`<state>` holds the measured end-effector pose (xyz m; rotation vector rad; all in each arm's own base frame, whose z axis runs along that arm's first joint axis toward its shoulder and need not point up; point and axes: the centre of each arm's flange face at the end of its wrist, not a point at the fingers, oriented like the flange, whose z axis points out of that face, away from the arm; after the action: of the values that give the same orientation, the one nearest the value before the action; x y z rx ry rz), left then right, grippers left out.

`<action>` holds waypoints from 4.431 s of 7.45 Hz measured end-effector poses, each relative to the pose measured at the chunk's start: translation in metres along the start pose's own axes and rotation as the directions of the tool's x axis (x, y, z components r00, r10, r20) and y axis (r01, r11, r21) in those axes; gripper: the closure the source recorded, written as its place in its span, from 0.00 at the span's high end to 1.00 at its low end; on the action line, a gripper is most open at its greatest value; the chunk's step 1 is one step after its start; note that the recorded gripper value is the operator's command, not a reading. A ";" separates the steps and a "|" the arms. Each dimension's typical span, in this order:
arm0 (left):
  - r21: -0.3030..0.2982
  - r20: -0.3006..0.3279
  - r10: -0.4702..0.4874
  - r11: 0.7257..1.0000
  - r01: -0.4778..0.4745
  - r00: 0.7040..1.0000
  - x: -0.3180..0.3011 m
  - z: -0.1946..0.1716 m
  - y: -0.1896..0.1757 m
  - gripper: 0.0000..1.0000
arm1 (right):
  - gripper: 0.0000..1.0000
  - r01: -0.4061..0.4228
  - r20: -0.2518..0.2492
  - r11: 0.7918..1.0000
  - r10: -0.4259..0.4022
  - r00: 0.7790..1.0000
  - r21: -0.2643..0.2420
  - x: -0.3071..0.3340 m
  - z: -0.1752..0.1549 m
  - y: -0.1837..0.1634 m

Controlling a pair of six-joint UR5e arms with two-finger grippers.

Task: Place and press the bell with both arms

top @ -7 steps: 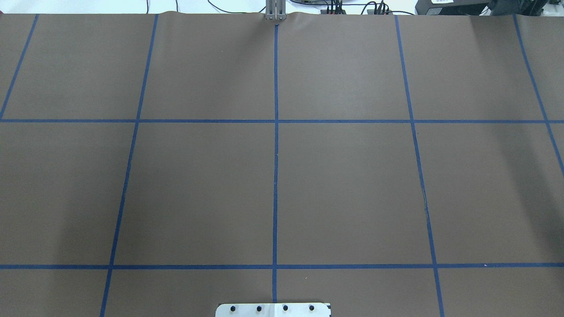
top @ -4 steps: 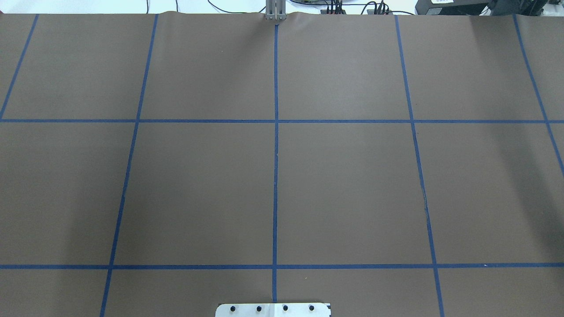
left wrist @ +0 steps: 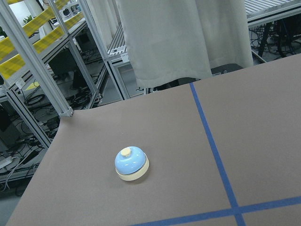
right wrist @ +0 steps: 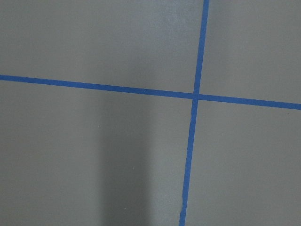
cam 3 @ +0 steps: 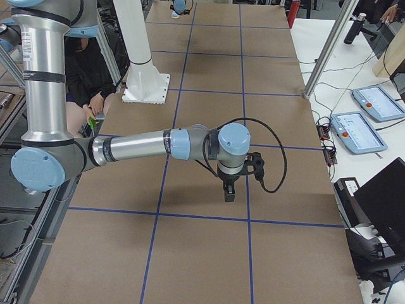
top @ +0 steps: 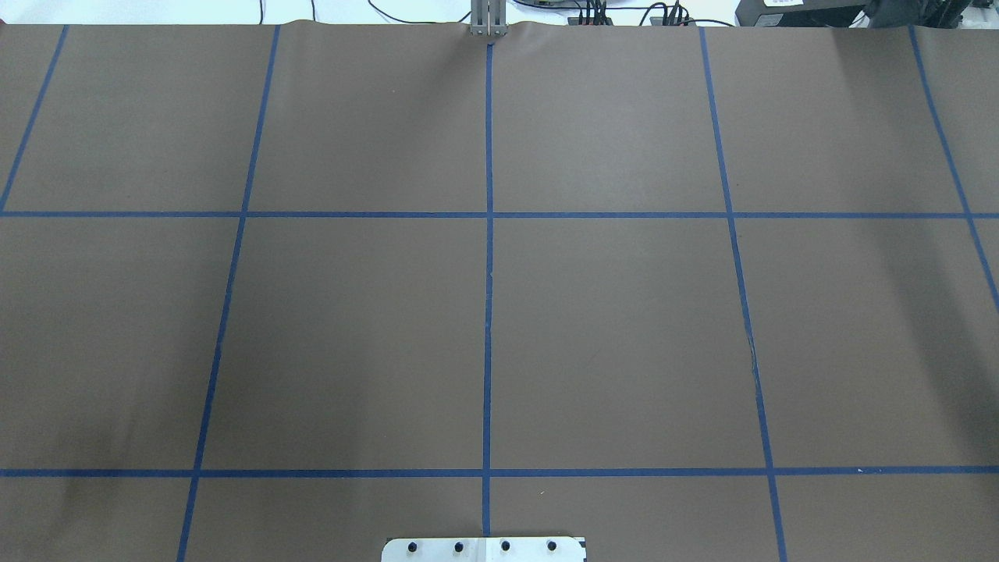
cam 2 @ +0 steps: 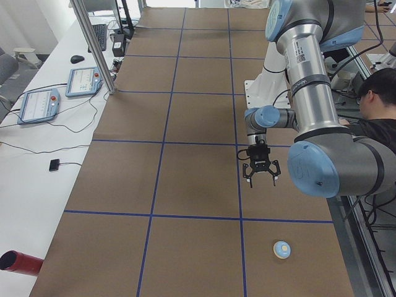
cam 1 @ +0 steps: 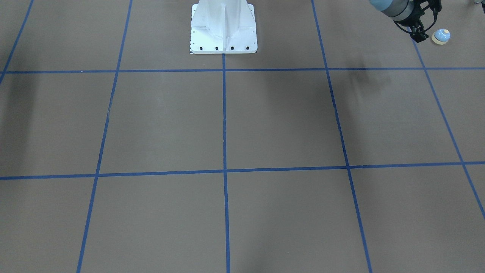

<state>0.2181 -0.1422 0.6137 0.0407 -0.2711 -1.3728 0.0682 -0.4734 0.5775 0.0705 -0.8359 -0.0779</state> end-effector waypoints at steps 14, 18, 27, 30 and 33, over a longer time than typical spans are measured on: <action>0.073 -0.051 -0.110 0.991 0.114 0.993 -0.046 0.170 0.016 1.00 | 1.00 -0.046 0.025 0.999 0.046 0.999 0.018 -0.072 0.001 -0.047; 0.076 -0.053 -0.102 0.991 0.106 0.993 -0.042 0.194 0.010 1.00 | 1.00 -0.047 0.028 0.999 0.047 0.999 0.018 -0.073 0.001 -0.047; 0.073 -0.058 -0.098 0.992 0.103 0.993 -0.049 0.194 0.020 0.38 | 1.00 -0.048 0.029 0.999 0.048 0.998 0.017 -0.073 0.001 -0.047; 0.084 -0.067 -0.104 0.990 0.109 0.992 -0.052 0.199 0.017 0.00 | 1.00 -0.046 0.031 0.999 0.045 0.999 0.019 -0.075 -0.001 -0.049; 0.103 -0.038 -0.088 0.991 0.091 0.995 -0.056 0.187 -0.012 0.00 | 1.00 -0.044 0.031 0.999 0.043 0.999 0.023 -0.078 -0.003 -0.053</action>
<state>0.1569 -0.0659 0.7836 0.1645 -0.3158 -1.4448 0.0165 -0.5186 0.5128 0.0735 -0.8688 -0.0284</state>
